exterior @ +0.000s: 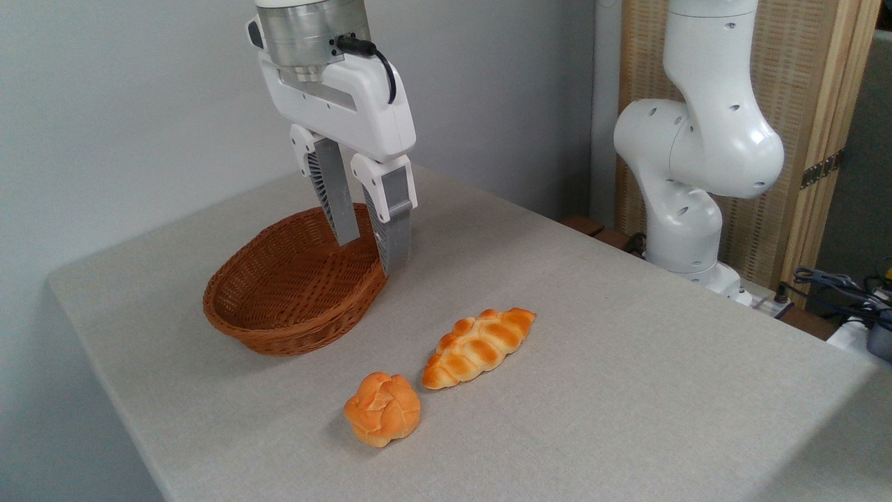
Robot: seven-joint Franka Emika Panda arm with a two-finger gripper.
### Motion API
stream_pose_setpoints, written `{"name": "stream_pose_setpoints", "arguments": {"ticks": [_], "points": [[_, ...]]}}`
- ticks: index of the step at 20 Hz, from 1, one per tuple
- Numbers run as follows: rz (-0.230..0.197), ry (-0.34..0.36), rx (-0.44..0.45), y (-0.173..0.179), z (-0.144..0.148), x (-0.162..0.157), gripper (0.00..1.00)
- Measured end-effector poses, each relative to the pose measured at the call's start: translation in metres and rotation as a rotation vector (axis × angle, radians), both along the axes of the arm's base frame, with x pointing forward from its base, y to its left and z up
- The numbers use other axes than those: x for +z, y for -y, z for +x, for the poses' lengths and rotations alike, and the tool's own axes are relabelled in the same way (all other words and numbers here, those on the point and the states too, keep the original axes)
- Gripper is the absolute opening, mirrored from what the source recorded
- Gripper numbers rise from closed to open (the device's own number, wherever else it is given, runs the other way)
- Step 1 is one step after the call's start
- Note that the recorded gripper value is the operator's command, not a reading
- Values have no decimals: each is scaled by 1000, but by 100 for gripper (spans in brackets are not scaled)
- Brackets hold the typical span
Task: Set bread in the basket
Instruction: 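Move the open gripper from above the basket down to the round roll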
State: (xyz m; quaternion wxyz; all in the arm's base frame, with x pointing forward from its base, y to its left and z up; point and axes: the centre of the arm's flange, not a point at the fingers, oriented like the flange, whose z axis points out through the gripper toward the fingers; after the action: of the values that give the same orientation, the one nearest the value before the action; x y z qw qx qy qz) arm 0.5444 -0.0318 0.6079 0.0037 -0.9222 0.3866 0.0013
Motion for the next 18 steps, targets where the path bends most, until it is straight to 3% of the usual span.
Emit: {"name": "stream_pose_setpoints", "arguments": {"ticks": [11, 14, 18], "points": [[0, -3, -3, 1, 0, -3, 100], [-1, 29, -20, 11, 0, -29, 100], [4, 104, -32, 13, -5, -88, 100]]}}
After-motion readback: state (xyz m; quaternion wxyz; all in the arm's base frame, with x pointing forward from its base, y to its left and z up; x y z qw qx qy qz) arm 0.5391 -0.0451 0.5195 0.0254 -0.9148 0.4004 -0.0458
